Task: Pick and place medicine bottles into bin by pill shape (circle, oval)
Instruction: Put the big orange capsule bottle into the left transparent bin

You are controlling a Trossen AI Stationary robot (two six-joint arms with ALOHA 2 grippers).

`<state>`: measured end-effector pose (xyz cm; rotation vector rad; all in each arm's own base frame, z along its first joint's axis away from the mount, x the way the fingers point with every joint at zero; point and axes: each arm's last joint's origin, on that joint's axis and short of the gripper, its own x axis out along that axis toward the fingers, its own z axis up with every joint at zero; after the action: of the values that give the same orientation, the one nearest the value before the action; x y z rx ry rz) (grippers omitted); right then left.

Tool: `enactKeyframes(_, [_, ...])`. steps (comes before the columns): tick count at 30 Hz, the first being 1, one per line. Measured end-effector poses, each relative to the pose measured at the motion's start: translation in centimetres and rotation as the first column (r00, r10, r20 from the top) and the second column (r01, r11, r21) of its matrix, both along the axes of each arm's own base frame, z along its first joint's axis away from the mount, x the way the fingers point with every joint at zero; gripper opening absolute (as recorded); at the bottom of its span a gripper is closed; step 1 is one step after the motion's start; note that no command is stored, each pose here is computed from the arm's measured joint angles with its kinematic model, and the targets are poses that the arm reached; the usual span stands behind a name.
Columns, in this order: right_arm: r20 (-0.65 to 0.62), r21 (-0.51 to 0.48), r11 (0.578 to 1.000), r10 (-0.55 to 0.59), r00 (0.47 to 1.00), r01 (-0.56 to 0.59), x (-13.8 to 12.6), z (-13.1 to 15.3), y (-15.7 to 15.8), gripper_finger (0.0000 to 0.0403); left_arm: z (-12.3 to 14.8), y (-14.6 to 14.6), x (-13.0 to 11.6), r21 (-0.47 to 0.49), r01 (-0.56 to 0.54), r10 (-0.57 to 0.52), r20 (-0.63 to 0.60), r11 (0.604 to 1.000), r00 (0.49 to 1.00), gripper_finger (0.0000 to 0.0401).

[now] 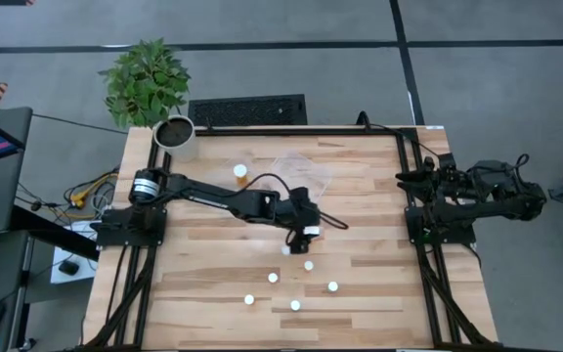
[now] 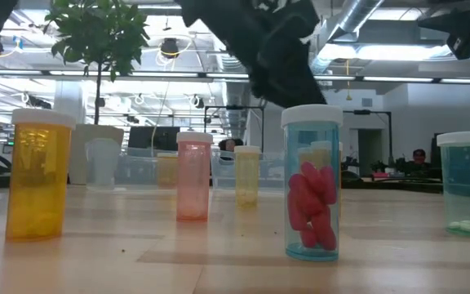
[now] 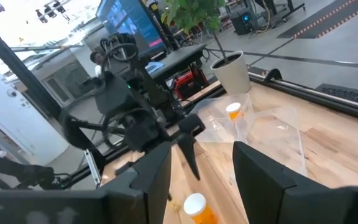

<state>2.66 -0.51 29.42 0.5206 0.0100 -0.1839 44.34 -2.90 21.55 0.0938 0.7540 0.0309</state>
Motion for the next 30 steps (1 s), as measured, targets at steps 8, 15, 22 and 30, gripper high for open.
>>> enactKeyframes(8, [0.002,0.012,1.0,0.0,1.0,0.0,0.0,0.0,0.0,0.0185,-2.1,-0.2,1.1,-0.008,0.019,-0.02,-0.029,1.0,0.999,0.0287])
enactKeyframes(15, [-0.003,0.018,1.0,0.005,1.0,-0.005,0.0,-0.1,0.0,0.0185,-2.8,-0.2,0.7,0.016,0.033,-0.031,-0.068,0.999,0.997,0.0287])
enactKeyframes(22, [-0.006,0.019,1.0,0.005,1.0,-0.005,0.0,-0.1,0.0,0.0184,-3.3,-0.4,0.8,0.033,0.057,-0.054,-0.085,0.998,0.995,0.0287])
enactKeyframes(30, [-0.007,0.019,1.0,0.006,1.0,-0.006,0.0,-0.1,0.0,0.0186,-4.5,-0.9,0.9,0.016,0.063,-0.061,-0.114,0.998,0.992,0.0286])
